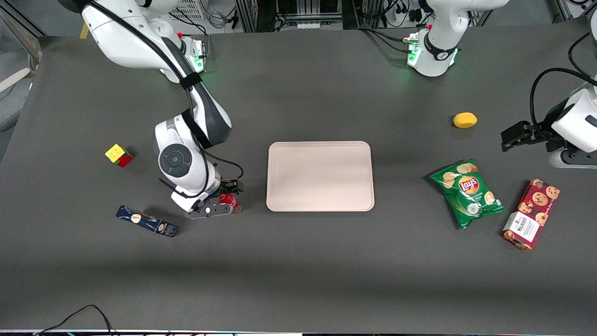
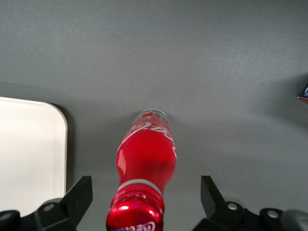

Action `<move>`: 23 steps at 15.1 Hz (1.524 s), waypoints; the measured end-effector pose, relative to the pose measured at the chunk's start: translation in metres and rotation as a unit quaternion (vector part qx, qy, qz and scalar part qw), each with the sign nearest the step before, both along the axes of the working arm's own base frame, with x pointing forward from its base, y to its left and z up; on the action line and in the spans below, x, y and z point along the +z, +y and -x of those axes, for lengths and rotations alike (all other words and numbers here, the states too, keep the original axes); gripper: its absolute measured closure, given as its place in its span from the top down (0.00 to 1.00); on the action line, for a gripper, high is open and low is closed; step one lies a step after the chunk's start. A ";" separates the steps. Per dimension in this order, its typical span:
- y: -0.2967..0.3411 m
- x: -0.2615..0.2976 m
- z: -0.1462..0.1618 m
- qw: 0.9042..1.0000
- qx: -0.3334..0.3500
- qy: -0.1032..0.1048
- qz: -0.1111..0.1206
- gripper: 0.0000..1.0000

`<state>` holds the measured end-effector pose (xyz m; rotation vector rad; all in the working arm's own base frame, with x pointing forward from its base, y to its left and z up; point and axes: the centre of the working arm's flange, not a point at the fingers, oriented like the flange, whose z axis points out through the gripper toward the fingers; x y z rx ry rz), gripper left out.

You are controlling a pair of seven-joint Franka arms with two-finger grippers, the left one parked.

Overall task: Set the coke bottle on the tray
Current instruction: 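Lower the right gripper around the bottle and close on it, then lift the bottle and carry it over the white tray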

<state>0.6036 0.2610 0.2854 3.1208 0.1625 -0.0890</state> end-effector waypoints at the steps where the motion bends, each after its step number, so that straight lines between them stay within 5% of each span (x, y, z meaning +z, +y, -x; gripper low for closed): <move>1: 0.000 0.000 0.000 1.000 0.000 0.000 0.000 0.99; 3: 0.000 0.000 0.000 1.000 0.000 0.000 0.000 0.96; 8: 0.002 0.001 0.000 1.000 0.001 -0.001 -0.001 0.47; 15: 0.021 0.022 -0.003 1.000 0.014 -0.006 -0.010 0.47; 23: 0.032 0.176 -0.023 1.000 0.017 -0.012 -0.015 0.47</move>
